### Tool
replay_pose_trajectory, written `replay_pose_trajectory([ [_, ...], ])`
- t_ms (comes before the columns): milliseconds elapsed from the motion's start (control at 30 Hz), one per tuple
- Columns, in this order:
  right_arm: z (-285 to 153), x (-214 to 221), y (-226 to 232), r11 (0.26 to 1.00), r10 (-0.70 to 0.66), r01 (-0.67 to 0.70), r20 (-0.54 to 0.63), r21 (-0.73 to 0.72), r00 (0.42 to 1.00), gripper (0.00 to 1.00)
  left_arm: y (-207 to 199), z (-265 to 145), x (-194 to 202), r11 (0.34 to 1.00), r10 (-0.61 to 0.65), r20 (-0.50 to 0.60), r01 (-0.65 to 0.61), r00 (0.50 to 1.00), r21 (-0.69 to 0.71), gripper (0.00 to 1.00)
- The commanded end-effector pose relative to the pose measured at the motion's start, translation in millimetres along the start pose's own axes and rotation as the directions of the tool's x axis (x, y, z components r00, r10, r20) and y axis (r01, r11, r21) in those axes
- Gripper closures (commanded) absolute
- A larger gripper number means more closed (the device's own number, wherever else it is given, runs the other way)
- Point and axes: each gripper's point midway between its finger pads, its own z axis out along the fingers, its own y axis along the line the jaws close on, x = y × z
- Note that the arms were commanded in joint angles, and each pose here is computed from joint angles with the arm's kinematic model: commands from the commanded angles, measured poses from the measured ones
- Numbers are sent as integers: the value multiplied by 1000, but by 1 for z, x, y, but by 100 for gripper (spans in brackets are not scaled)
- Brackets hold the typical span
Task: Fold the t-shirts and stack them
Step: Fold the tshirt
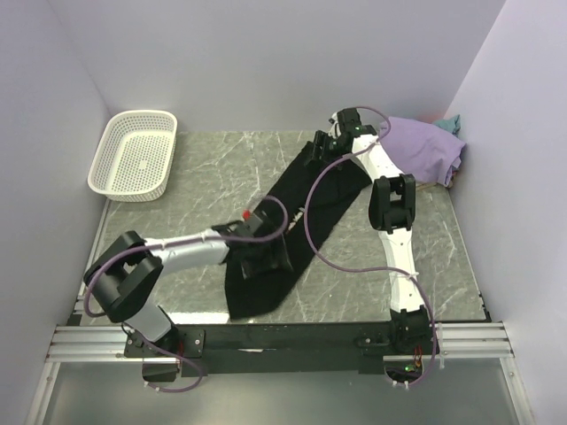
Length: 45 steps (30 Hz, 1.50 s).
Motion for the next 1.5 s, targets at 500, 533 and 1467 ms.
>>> replay_pose_trajectory([
  [500, -169, -65, 48, 987, -160, 136, 444, 86, 881, 22, -50, -148, -84, 988, 150, 319, -151, 936, -19, 1],
  [533, -179, -56, 39, 988, -146, 111, 447, 105, 883, 22, -46, -140, -102, 983, 184, 322, -180, 929, -43, 1],
  [1467, -117, 54, -93, 968, 215, -243, 300, 58, 929, 28, -109, 59, -339, 799, 319, 297, -423, 900, 427, 0],
])
